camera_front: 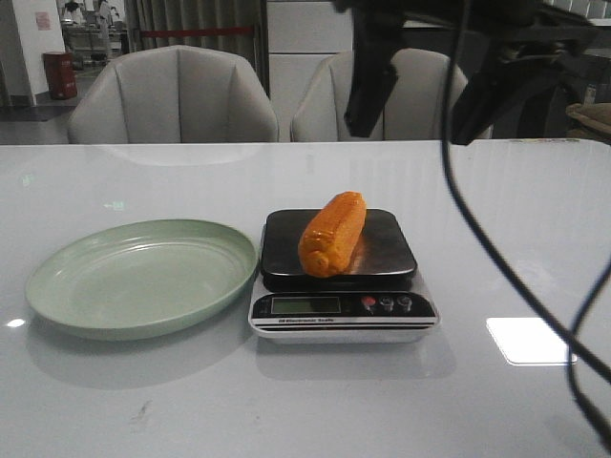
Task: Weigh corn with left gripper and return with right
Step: 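Lower the right gripper over the corn on the scale and grasp, then lift the corn with the right gripper and carry it toward the plate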
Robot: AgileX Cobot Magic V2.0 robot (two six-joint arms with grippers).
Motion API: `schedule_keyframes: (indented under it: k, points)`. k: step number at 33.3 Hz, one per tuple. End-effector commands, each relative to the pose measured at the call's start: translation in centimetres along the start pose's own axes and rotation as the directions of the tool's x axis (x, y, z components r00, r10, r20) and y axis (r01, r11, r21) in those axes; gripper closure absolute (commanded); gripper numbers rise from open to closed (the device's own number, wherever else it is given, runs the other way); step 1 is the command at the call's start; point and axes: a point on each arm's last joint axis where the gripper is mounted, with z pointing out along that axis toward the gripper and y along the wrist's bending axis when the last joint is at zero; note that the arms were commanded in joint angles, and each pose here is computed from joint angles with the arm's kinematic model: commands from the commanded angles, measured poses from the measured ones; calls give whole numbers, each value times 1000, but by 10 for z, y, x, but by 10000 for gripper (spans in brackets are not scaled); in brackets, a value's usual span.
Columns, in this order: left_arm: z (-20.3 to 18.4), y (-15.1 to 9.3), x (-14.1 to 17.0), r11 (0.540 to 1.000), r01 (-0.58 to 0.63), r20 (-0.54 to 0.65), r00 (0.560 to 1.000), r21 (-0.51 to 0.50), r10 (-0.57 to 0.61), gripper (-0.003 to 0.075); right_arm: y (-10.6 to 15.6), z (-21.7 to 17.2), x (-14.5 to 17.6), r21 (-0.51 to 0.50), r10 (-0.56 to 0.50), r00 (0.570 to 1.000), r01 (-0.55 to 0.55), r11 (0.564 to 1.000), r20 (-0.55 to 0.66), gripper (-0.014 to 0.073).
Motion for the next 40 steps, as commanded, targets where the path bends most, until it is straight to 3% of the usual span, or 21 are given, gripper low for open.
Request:
schedule_keyframes:
  k: [1,10,20,22,25,27,31,40]
  points:
    - [-5,1,-15,1000,-2,107,994,-2,3,606,13,1,-23,55,46,998,-48,997,37,-10]
    - [-8,2,-15,1000,0,124,992,-4,1,606,34,49,-49,75,275,961,-275,959,7,-10]
    - [-5,1,-11,1000,-2,112,994,-2,2,606,35,95,-51,174,328,940,-309,935,-92,-9]
    - [-5,1,-10,1000,-2,109,994,-2,3,606,34,103,-48,197,329,937,-303,932,-117,13]
    - [-5,1,-10,1000,-2,109,994,-2,3,606,34,111,-46,209,335,932,-303,930,-138,125]
    - [-5,1,-10,1000,-2,109,994,-2,3,606,38,110,-50,179,338,933,-314,932,-123,253]
    - [-5,1,-10,1000,-2,109,994,-2,3,606,58,96,-64,95,320,945,-313,945,-68,389]
    - [-5,1,-10,1000,-2,109,994,-2,3,606,115,80,-67,-105,249,968,-245,964,26,388]
